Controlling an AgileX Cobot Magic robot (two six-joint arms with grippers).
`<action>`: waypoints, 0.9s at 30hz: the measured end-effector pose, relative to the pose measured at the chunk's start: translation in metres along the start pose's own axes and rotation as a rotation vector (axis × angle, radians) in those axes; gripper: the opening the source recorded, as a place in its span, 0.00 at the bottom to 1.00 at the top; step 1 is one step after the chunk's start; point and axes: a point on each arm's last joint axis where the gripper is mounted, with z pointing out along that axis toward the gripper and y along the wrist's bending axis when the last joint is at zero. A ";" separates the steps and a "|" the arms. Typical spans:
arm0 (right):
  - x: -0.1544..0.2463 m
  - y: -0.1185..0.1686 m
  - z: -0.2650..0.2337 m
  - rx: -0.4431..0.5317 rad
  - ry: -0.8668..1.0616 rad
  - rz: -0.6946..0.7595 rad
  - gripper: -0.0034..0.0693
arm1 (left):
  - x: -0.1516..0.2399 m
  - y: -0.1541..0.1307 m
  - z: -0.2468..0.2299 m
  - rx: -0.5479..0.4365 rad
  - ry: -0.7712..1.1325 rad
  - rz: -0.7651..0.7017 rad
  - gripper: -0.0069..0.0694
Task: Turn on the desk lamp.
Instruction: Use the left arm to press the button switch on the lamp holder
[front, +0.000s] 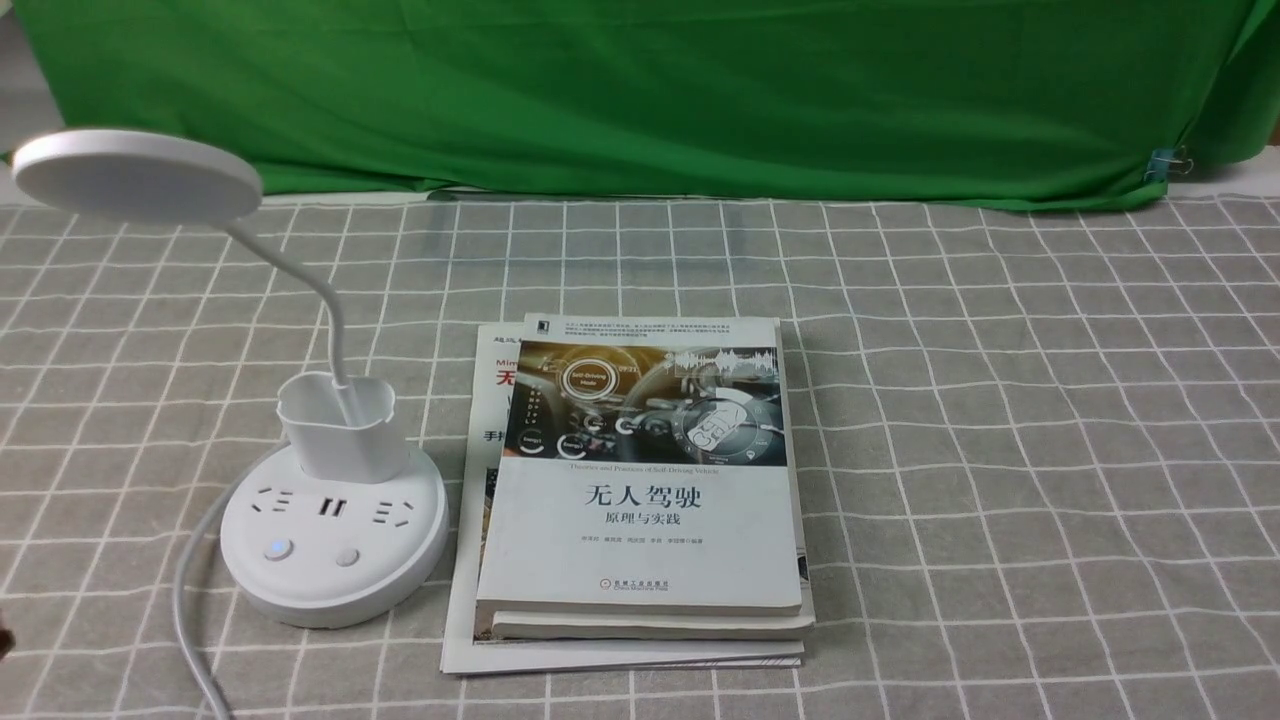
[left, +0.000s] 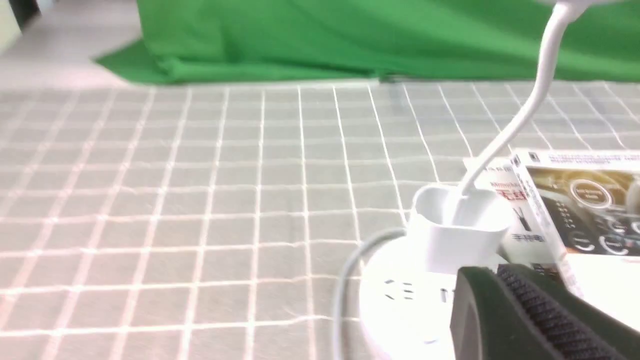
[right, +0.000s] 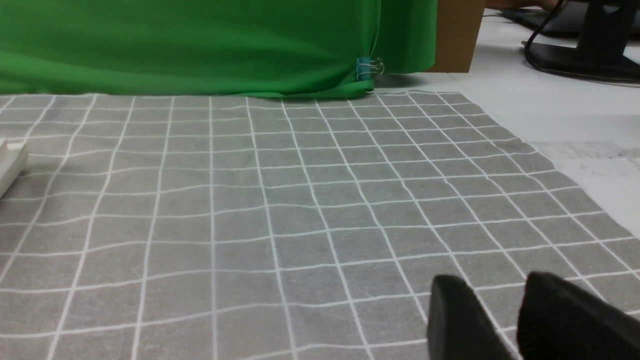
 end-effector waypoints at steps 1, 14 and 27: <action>0.000 0.000 0.000 0.000 0.000 0.000 0.38 | 0.000 0.000 0.001 0.002 0.001 -0.005 0.11; 0.000 0.000 0.000 0.000 0.000 0.000 0.38 | 0.017 -0.015 0.085 0.151 0.493 -0.076 0.11; 0.000 0.000 0.000 0.000 0.000 0.000 0.38 | 0.024 -0.054 0.150 0.216 0.693 0.148 0.11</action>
